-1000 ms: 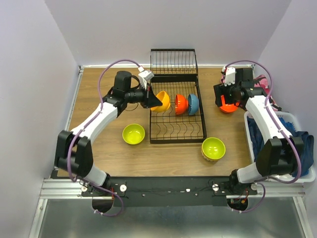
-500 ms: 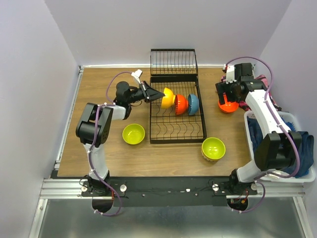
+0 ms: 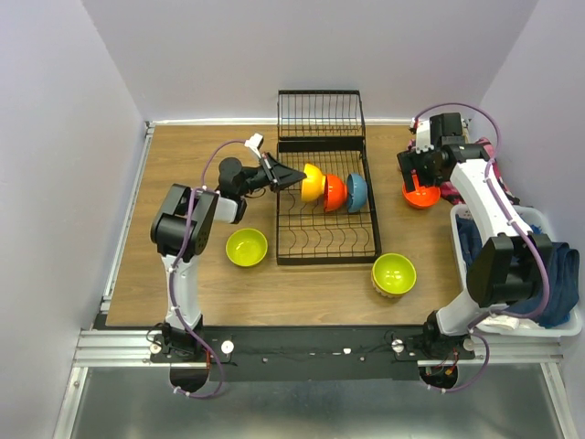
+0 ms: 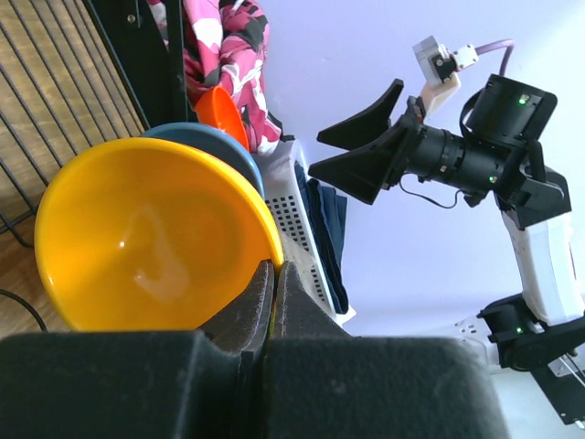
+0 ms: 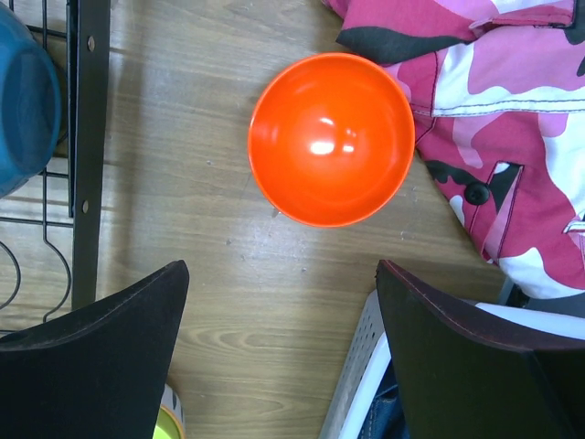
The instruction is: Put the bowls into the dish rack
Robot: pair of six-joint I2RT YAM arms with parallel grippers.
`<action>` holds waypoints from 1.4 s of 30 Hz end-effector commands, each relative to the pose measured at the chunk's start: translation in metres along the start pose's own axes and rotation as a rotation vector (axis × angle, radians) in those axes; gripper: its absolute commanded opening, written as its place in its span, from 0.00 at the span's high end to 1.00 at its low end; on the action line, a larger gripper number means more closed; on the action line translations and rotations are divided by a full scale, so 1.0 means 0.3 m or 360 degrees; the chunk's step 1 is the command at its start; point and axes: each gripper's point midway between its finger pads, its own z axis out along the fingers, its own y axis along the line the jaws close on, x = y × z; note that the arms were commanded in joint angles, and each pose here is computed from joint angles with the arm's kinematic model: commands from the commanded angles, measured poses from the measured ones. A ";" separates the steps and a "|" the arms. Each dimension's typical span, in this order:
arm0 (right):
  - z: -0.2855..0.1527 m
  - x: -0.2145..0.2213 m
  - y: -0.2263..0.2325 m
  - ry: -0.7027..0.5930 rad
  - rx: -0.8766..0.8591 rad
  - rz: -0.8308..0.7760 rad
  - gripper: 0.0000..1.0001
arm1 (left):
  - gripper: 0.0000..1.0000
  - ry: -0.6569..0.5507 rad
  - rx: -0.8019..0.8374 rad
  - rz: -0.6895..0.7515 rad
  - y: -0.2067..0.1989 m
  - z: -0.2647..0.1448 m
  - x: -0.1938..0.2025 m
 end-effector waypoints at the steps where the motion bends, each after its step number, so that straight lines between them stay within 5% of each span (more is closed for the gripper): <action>1: -0.008 -0.010 -0.018 0.0012 0.0027 0.0027 0.09 | 1.00 -0.0065 0.0068 0.0068 -0.025 0.032 -0.029; 42: 0.072 0.013 0.058 0.0158 -0.0004 -0.0096 0.09 | 1.00 -0.0152 0.0214 -0.0506 0.114 0.067 0.041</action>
